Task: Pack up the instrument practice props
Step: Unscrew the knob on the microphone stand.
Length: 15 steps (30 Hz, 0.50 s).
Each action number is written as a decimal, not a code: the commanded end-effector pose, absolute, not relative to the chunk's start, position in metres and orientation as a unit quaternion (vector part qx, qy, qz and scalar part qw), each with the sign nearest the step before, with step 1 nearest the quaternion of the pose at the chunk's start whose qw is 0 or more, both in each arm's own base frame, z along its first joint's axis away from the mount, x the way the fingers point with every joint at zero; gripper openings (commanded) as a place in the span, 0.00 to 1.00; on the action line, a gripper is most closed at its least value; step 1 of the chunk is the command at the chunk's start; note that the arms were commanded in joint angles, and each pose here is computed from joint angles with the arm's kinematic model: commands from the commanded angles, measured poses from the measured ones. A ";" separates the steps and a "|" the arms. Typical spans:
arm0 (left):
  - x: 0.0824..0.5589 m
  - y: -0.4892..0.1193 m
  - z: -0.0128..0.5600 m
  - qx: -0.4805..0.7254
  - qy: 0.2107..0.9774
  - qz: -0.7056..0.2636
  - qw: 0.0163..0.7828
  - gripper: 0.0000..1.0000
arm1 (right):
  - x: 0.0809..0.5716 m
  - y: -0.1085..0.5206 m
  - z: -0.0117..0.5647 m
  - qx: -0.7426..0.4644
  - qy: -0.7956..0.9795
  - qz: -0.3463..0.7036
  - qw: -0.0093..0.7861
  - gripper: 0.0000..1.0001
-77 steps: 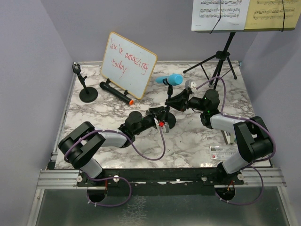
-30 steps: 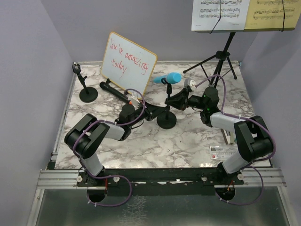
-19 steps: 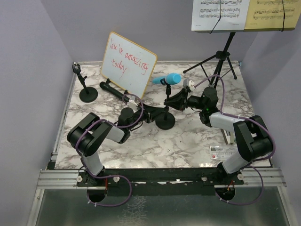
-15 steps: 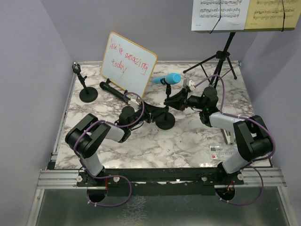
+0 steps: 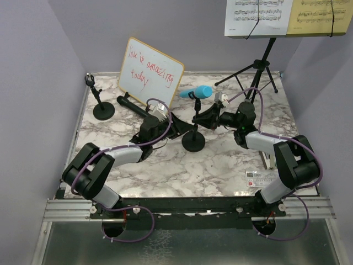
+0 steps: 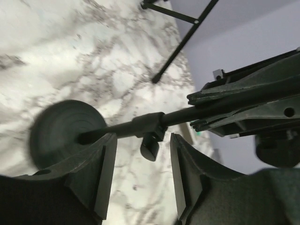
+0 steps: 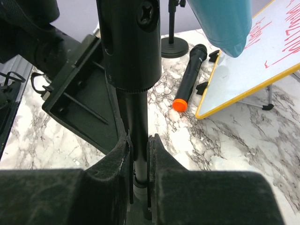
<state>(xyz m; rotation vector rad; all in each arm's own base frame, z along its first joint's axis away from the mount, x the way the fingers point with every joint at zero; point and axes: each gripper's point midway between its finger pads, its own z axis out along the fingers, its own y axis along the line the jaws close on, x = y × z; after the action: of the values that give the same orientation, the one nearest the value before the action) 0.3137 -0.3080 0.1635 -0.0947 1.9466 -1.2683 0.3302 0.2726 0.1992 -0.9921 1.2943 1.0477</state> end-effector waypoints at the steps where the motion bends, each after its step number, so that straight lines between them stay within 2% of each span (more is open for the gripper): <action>1: 0.327 -0.284 0.158 0.089 0.780 -0.373 0.494 0.61 | 0.336 0.263 0.157 -0.390 0.617 0.438 0.525 0.01; 4: 0.327 -0.278 0.162 0.149 0.765 -0.332 0.531 0.66 | 0.336 0.264 0.157 -0.391 0.616 0.439 0.525 0.00; 9: 0.320 -0.281 0.172 0.254 0.725 -0.275 0.578 0.68 | 0.336 0.264 0.157 -0.392 0.615 0.441 0.523 0.00; 15: 0.301 -0.287 0.184 0.371 0.628 -0.232 0.643 0.71 | 0.335 0.264 0.157 -0.393 0.615 0.442 0.522 0.00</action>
<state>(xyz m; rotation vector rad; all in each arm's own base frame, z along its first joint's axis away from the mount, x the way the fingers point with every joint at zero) 0.3076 -0.2905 0.1726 0.6323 1.6591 -0.6874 0.3301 0.2726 0.1992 -0.9924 1.2942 1.0480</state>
